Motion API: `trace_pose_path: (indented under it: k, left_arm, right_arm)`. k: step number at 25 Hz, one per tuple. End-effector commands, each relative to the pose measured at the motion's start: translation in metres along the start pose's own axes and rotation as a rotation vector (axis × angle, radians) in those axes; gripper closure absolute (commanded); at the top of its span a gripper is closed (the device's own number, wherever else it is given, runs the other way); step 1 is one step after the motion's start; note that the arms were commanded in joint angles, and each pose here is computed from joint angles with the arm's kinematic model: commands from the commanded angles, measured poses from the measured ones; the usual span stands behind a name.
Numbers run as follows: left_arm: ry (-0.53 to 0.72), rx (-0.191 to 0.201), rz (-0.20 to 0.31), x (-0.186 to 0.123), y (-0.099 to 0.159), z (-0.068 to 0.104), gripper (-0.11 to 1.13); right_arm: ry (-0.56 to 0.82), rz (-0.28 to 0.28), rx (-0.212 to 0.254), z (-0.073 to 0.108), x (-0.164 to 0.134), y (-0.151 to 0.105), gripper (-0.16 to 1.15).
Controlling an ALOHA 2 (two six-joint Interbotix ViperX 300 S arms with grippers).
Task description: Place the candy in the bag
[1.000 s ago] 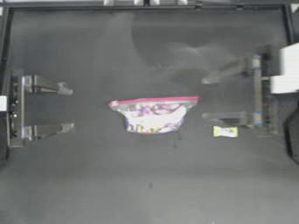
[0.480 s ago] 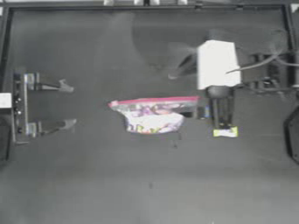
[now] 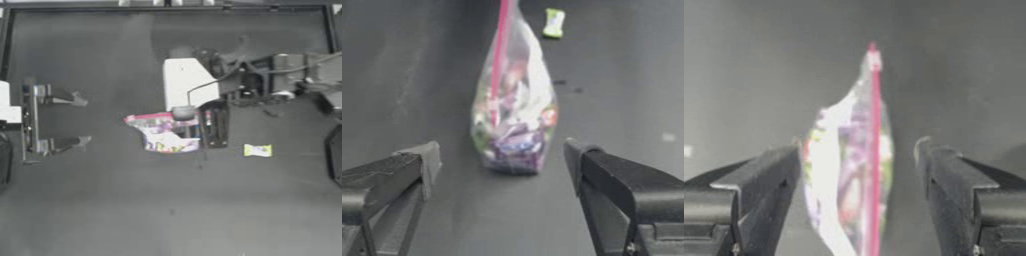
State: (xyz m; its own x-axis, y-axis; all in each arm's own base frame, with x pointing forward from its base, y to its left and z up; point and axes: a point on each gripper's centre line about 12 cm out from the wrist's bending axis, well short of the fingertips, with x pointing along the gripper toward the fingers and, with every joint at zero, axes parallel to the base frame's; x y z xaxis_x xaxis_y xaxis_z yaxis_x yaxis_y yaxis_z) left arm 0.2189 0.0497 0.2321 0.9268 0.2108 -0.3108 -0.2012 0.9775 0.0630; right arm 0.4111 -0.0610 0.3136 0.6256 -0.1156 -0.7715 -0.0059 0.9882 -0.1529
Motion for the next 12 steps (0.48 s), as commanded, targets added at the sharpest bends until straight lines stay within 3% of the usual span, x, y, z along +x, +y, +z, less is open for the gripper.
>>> trace_pose_path:
  k: [1,12]
  left_arm:
    - [0.008,-0.005,0.007,0.005,0.002,0.002,-0.01]
    - [0.046,-0.007,0.022,0.013,0.006,-0.006,0.00]
  right_arm:
    - [-0.041,0.017,0.010,0.018,-0.006,-0.006,0.02]
    - [0.031,0.033,-0.013,0.030,0.021,-0.014,0.02]
